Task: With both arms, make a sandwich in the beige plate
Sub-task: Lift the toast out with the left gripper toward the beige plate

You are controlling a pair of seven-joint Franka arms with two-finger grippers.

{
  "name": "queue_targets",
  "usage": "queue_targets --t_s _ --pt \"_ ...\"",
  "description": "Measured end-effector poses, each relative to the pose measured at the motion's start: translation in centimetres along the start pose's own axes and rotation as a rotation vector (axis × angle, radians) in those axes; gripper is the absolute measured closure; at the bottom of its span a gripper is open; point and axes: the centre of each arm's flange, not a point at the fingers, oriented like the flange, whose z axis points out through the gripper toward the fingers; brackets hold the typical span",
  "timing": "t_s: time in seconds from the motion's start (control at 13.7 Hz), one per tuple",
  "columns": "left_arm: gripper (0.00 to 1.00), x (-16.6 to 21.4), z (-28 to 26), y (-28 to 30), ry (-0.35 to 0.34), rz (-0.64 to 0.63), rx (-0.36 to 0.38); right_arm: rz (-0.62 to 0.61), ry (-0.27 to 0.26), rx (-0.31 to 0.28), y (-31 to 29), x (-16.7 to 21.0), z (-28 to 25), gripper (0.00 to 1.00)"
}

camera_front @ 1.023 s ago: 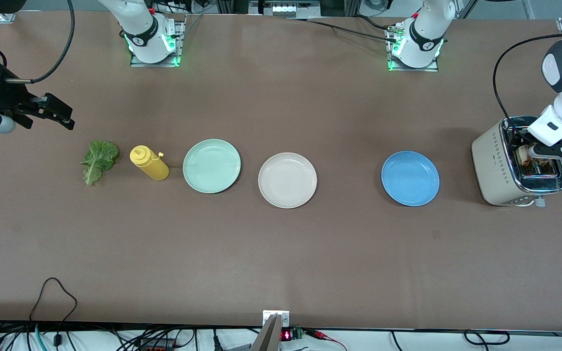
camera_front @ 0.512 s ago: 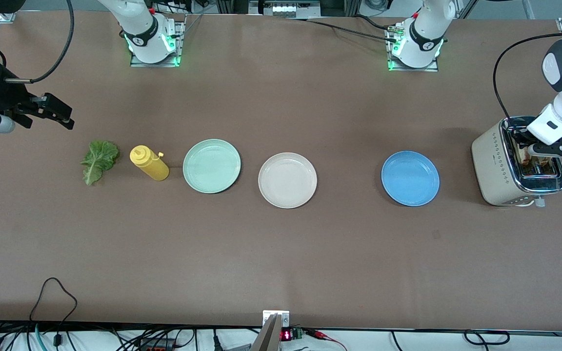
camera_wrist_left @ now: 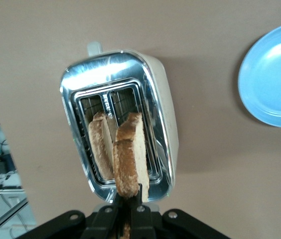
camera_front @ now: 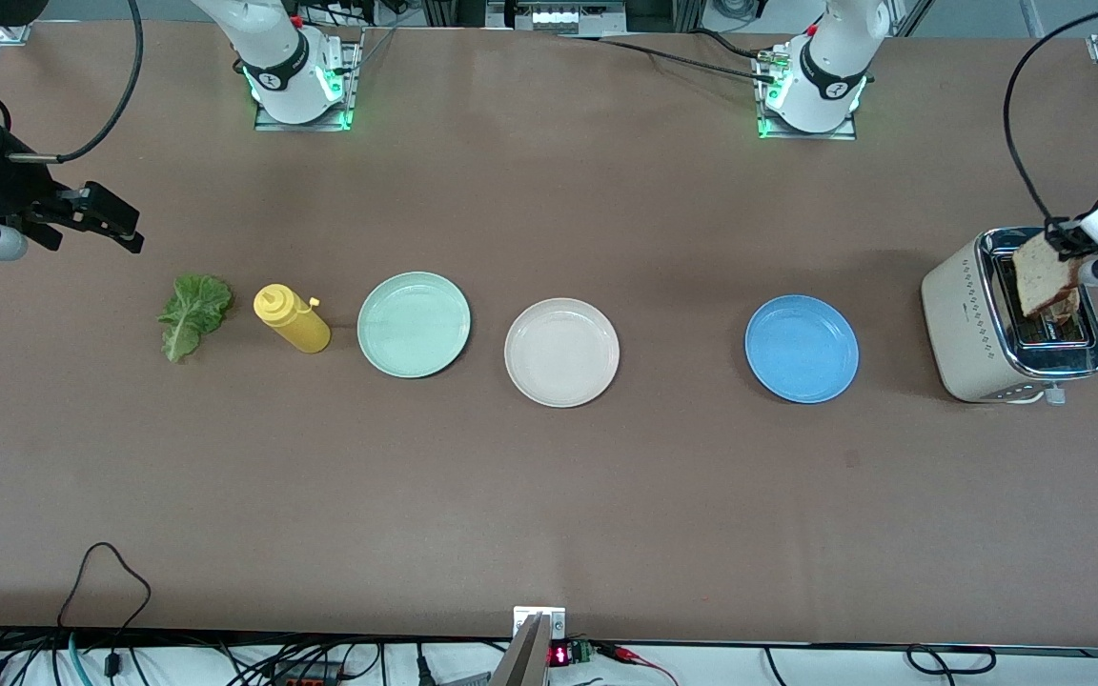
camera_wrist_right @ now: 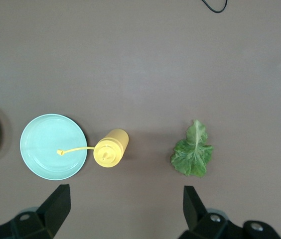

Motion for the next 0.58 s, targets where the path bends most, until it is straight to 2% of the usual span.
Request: queue_targets --t_s 0.15,0.29,0.58 --pt "0.93 0.7 -4.1 2.4 -0.001 0.050 0.012 0.001 0.000 0.000 0.0 0.0 0.0 0.00" --pt "0.93 2.2 -6.1 6.5 0.000 0.124 0.002 0.001 -0.001 0.000 0.1 0.0 0.0 0.00" --pt "0.93 4.7 -5.2 15.1 -0.110 0.282 -0.124 0.002 -0.002 0.000 0.1 0.0 0.1 0.00"
